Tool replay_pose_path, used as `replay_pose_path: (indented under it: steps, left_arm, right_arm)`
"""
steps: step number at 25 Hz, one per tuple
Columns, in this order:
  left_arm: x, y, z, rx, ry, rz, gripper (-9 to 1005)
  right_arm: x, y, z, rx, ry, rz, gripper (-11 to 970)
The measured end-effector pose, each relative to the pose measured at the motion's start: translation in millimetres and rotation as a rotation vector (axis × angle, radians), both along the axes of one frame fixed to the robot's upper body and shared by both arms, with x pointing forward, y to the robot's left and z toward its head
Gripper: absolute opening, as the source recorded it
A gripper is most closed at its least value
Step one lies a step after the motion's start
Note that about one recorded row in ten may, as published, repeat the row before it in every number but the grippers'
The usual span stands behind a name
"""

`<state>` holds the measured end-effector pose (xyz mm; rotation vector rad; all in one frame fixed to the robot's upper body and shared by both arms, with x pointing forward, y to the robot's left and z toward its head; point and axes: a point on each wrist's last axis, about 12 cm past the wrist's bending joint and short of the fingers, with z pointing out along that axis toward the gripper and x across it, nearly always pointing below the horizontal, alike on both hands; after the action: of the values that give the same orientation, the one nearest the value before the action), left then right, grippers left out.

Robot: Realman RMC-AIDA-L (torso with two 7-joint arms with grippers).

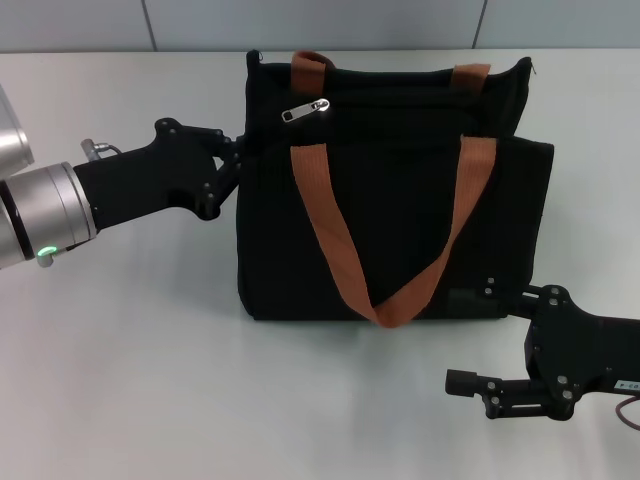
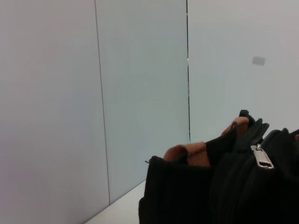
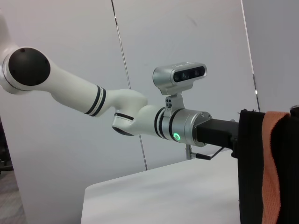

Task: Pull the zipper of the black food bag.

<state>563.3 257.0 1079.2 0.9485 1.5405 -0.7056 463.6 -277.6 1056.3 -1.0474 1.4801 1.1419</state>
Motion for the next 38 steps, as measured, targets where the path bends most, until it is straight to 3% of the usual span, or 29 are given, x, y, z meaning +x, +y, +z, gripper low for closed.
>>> replay_pose_path:
  steps: [5, 12, 19, 23, 29, 38]
  left_arm:
    - [-3.1, 0.0, 3.4, -0.018, -0.008, -0.033, 19]
    - [-15.1, 3.4, 18.9, -0.086, -0.045, -0.166, 20]
    - [-3.3, -19.2, 38.3, -0.133, -0.060, -0.247, 19]
    - [4.4, -32.5, 46.9, -0.141, -0.071, -0.284, 20]
    - [12.9, -44.5, 57.1, -0.155, -0.077, -0.314, 20]
    - [20.9, -59.6, 67.0, -0.178, -0.081, -0.344, 22]
  right_arm:
    - [0.0, -0.1, 0.0, 0.000, -0.001, 0.000, 826]
    - [0.3, -1.1, 0.7, 0.000, -0.005, -0.001, 827]
    - [-2.6, -6.5, 12.3, 0.093, -0.003, -0.001, 827]
    - [1.8, -14.5, 26.7, 0.195, 0.073, -0.029, 827]
    - [19.6, -22.7, 50.0, 0.301, 0.202, -0.037, 827]
    - [65.9, -13.6, 65.8, 0.221, 0.243, -0.113, 824]
